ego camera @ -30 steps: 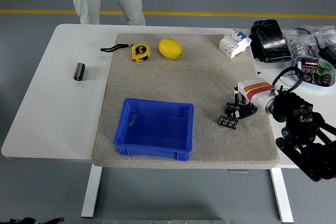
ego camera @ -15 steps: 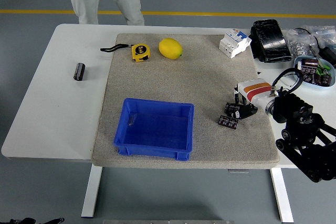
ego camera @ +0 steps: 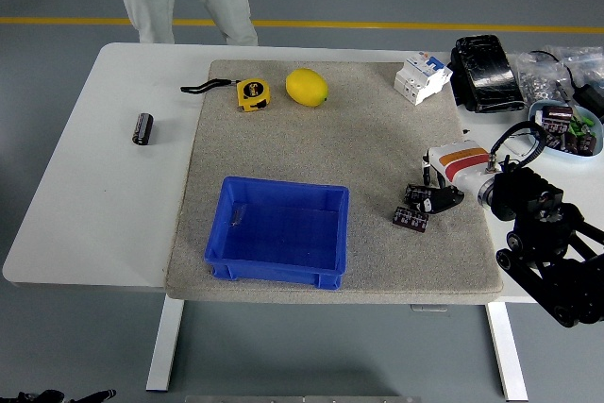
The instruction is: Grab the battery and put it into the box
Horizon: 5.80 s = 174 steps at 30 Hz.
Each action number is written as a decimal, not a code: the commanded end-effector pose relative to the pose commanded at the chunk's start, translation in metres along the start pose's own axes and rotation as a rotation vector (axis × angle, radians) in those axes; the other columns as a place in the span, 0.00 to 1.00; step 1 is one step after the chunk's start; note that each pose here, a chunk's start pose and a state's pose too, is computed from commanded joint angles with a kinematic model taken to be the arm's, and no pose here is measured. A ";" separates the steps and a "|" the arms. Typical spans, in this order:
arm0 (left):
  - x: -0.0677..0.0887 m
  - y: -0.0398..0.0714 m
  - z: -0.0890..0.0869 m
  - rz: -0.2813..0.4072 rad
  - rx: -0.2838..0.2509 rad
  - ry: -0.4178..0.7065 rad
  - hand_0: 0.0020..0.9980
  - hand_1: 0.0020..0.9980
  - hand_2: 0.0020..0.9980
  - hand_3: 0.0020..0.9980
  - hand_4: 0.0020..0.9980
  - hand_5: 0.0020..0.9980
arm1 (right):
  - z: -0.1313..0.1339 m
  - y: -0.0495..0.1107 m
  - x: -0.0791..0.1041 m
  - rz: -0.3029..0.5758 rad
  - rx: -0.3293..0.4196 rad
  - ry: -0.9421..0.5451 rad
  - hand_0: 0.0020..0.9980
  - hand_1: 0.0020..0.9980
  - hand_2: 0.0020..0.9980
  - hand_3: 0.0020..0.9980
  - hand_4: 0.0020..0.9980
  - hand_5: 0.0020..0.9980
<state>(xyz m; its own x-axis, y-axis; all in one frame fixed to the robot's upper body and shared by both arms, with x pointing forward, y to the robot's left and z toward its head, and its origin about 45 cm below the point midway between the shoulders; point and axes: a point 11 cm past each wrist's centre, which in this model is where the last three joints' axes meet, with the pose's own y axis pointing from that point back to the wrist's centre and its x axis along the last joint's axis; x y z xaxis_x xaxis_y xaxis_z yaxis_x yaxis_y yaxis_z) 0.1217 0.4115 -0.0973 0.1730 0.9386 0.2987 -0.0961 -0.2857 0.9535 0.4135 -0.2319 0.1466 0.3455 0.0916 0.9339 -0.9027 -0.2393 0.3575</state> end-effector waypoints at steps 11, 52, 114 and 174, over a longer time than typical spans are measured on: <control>0.000 0.000 -0.001 0.000 0.002 -0.002 0.81 0.83 0.85 0.70 0.78 0.67 | 0.000 0.002 0.002 0.007 0.009 -0.024 0.05 0.16 0.25 0.33 0.82 0.22; 0.002 0.000 -0.002 0.003 0.003 -0.009 0.80 0.82 0.85 0.70 0.78 0.67 | 0.000 0.000 0.010 0.032 0.020 -0.030 0.03 0.14 0.23 0.20 0.78 0.48; 0.010 0.001 0.002 0.016 0.008 -0.036 0.81 0.82 0.85 0.70 0.78 0.67 | -0.223 0.048 0.115 0.163 0.617 0.061 0.05 0.18 0.31 0.34 0.81 0.44; 0.009 0.000 -0.007 0.019 0.023 -0.037 0.81 0.83 0.85 0.70 0.77 0.67 | -0.028 0.068 0.084 0.166 0.067 -0.187 0.35 0.48 0.52 0.59 1.00 0.48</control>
<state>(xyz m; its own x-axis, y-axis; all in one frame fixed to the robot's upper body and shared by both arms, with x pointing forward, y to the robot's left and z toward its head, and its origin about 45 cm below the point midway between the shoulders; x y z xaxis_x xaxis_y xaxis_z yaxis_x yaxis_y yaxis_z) 0.1160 0.4218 -0.0950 0.2074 0.9253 0.3175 -0.0776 -0.3080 0.9482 0.3734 -0.2132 0.2491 0.2409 -0.1335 0.9613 -0.9343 -0.3002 0.1924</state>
